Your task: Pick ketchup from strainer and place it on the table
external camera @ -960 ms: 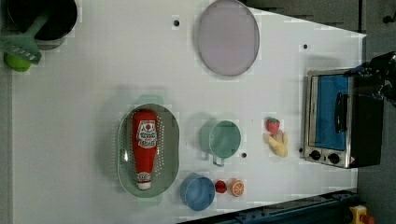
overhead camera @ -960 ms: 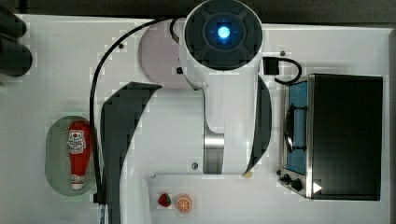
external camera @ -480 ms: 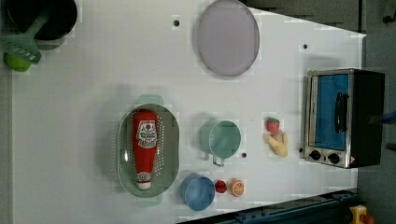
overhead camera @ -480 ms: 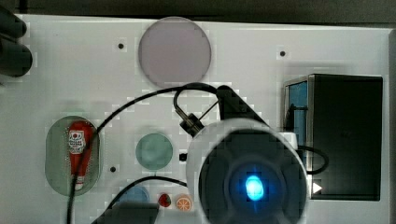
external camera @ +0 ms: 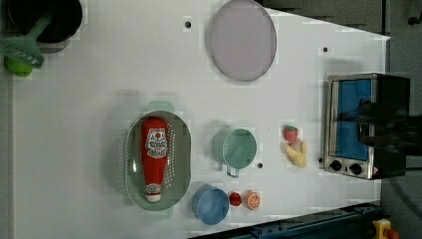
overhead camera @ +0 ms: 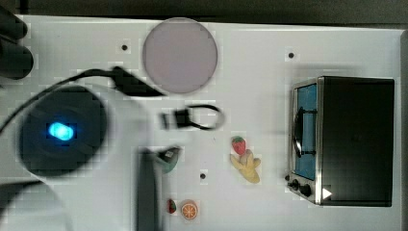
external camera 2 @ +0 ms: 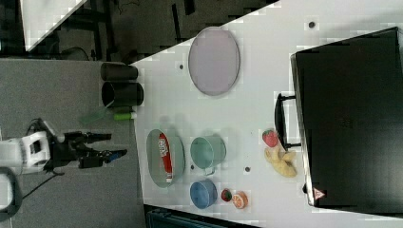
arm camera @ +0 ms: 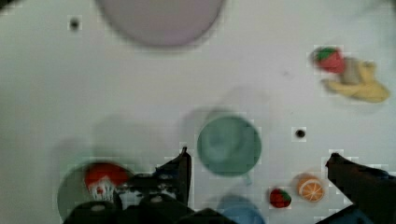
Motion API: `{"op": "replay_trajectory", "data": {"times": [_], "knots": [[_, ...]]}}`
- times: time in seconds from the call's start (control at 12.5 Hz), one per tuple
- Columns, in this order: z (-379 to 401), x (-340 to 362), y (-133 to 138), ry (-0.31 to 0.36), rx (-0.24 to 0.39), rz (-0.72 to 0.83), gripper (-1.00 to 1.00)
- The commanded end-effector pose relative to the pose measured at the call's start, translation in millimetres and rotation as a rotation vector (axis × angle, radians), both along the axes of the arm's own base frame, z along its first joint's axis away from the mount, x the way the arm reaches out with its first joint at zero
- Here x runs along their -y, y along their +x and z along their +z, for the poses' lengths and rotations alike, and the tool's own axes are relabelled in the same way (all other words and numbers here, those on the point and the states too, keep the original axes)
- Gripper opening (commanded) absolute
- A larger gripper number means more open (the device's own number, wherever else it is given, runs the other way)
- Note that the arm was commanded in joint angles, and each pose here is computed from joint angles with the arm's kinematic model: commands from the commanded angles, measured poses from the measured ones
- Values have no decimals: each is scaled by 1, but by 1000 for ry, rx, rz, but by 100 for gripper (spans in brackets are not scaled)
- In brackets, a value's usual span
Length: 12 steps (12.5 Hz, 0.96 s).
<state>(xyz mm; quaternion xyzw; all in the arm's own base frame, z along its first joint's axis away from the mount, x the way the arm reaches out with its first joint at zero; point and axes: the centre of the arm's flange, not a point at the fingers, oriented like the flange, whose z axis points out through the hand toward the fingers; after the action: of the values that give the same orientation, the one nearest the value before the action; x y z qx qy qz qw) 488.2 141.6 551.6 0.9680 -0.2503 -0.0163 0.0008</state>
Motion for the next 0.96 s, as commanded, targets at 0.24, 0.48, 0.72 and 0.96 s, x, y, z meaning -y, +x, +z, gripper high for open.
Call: {"op": "replay_trajectory", "data": {"times": [0.24, 0.48, 0.72, 0.96], "knots": [[-54, -131, -25, 19, 20, 158, 100], [-99, -189, -47, 61, 29, 274, 100], [-158, -220, -65, 113, 28, 341, 100], [-212, -227, -69, 151, 82, 391, 100]]}}
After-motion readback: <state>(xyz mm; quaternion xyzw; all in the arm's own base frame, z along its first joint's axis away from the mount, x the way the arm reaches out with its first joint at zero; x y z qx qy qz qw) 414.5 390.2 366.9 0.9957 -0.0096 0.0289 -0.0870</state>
